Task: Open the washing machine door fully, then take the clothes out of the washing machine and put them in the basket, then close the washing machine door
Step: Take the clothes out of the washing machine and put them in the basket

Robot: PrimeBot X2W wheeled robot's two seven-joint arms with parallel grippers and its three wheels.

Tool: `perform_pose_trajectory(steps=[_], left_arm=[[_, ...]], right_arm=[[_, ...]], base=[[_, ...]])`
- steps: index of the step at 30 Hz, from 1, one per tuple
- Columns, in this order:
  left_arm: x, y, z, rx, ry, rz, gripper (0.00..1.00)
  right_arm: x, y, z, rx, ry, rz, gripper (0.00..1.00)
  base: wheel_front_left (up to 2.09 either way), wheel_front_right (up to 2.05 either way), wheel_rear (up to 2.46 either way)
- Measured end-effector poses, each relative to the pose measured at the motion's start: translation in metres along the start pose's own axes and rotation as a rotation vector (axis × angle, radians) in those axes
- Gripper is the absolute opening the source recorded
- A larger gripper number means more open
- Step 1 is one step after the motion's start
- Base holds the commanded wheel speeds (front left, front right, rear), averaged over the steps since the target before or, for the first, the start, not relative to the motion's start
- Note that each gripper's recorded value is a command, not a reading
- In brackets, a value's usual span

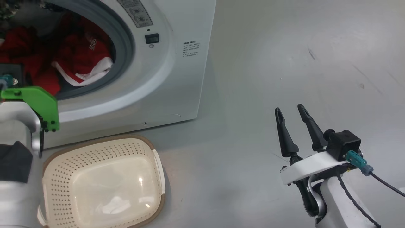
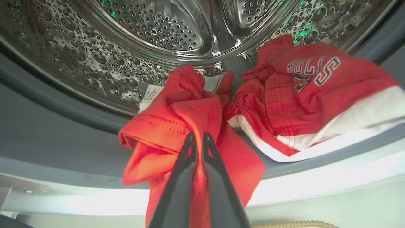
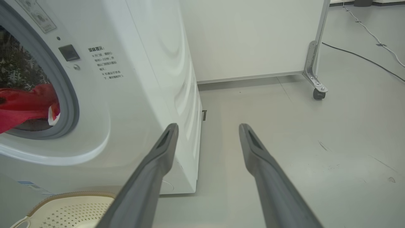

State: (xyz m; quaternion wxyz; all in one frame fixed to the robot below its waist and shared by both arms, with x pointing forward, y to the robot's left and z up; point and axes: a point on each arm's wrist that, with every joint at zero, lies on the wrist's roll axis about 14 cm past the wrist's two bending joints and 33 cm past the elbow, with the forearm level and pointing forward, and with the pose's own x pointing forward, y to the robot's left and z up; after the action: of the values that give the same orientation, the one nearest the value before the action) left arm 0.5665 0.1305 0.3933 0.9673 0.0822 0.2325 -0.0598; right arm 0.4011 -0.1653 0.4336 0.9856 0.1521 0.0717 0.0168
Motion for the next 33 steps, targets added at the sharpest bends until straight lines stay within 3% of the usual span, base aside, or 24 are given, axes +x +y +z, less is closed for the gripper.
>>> perform_pose_trajectory(steps=[16,33], left_arm=[[-0.077,0.01,0.002,-0.077,-0.161,-0.018,0.0],[-0.129,0.013,0.005,-0.094,-0.317,-0.015,0.0]], right_arm=[[-0.03,0.019,0.016,0.004,-0.053,0.051,1.0],[-0.045,0.039,0.028,-0.006,-0.097,0.114,1.0]], base=[[0.0,0.0,0.0],[0.0,0.0,0.0]])
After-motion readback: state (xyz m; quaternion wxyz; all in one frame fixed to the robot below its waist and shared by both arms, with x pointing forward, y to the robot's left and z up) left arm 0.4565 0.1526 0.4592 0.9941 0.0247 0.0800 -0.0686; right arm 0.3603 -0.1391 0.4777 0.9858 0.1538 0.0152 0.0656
